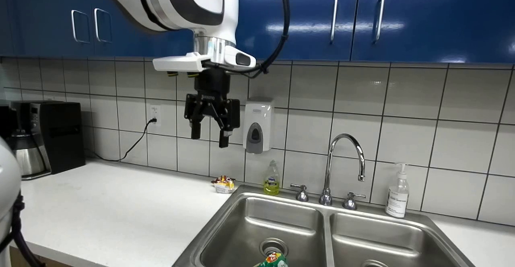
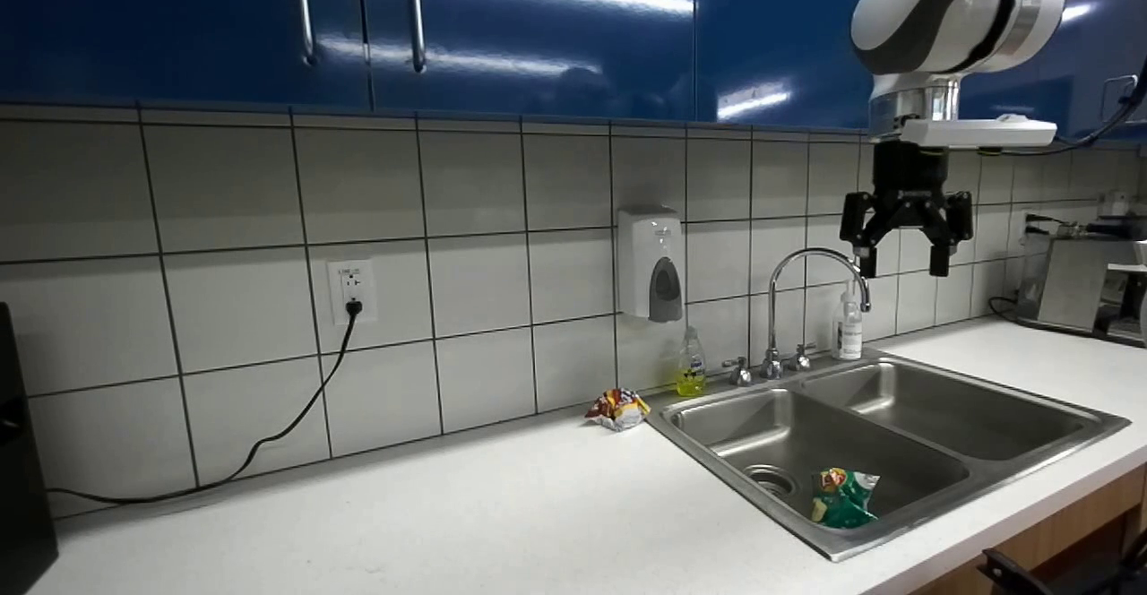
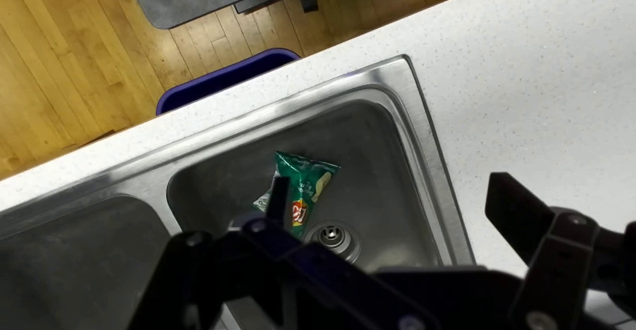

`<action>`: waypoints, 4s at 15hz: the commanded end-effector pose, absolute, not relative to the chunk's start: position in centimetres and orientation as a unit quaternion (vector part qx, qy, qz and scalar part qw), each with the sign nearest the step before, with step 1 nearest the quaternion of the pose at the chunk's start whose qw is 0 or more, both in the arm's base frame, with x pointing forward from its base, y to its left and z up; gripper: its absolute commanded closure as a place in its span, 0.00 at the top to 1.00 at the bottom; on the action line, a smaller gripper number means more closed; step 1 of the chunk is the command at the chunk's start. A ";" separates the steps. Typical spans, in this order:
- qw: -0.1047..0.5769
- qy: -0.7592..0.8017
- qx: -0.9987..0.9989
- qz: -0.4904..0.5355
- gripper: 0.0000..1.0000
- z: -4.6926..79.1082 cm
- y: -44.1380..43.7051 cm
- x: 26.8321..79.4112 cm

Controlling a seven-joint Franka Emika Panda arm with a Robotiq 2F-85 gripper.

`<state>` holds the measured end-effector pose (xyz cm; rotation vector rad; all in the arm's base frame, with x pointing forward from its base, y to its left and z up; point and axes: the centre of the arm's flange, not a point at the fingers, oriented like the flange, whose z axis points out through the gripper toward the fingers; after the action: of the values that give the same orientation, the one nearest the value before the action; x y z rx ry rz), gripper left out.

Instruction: Remove the green packet from the sink.

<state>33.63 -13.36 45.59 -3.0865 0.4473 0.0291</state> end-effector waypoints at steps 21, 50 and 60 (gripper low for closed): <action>-0.034 0.199 -0.979 0.013 1.00 26.1 -22.2 47.7; -0.070 0.290 -0.954 0.029 1.00 9.4 -23.3 49.7; -0.076 0.290 -0.953 0.034 1.00 9.1 -23.1 50.0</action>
<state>50.07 -23.35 9.23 -3.1417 0.9602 0.0923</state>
